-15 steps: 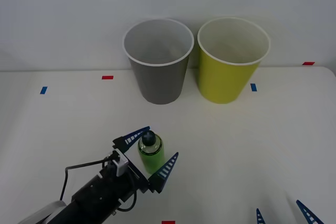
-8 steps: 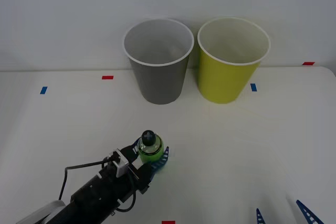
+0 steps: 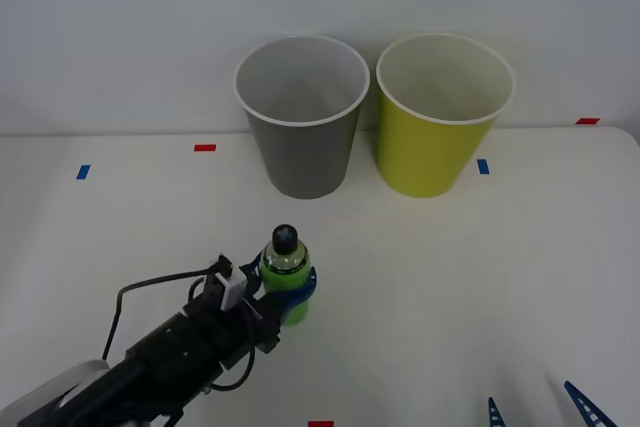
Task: Put cans in the gray bin and PET bottles in the light green bin.
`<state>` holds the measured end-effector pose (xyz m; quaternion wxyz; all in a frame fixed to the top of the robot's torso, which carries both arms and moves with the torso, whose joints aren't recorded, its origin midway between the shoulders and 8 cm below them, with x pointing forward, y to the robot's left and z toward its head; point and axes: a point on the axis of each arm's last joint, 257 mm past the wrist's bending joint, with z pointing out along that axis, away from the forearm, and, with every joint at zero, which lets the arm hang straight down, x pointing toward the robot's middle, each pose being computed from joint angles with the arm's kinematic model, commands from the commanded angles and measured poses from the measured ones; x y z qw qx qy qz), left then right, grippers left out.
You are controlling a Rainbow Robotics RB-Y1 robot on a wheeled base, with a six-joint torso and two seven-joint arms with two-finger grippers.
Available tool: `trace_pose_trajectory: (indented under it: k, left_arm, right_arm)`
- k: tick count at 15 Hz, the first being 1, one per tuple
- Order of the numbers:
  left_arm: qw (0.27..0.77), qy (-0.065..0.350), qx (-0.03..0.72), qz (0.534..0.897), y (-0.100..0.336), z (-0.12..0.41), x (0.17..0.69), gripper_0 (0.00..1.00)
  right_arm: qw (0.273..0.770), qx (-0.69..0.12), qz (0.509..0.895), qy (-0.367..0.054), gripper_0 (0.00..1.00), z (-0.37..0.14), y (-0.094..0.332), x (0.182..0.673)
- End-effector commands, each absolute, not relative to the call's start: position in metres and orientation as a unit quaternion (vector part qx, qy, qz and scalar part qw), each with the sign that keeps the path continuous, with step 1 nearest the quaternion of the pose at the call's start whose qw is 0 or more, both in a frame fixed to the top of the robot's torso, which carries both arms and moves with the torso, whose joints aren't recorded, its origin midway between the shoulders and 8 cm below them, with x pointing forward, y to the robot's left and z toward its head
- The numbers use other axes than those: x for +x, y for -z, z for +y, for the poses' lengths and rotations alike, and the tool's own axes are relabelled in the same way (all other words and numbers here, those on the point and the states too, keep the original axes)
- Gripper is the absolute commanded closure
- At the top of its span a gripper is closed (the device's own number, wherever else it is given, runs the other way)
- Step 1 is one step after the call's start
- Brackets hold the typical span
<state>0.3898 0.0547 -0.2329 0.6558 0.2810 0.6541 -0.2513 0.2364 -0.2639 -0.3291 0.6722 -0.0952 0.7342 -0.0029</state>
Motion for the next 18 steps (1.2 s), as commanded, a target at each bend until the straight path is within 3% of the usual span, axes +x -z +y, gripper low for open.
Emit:
trace_pose_trajectory:
  k: [1,6,12,18]
  left_arm:
    - [0.643,0.245,0.280,0.669,0.207,0.055,0.398,1.00]
    - [0.614,0.242,0.285,0.696,0.170,0.048,0.394,1.00]
    - [0.589,0.210,0.270,0.732,0.110,0.058,0.398,1.00]
    - [0.596,0.186,0.283,0.728,0.049,0.050,0.428,1.00]
  right_arm:
    - [0.672,-0.095,0.734,0.003,0.05,-0.264,0.329,0.236]
    - [0.672,-0.095,0.734,0.003,0.05,-0.264,0.329,0.236]
    - [0.672,-0.095,0.734,0.003,0.05,-0.264,0.329,0.236]
    - [0.672,-0.095,0.734,0.003,0.05,-0.264,0.329,0.236]
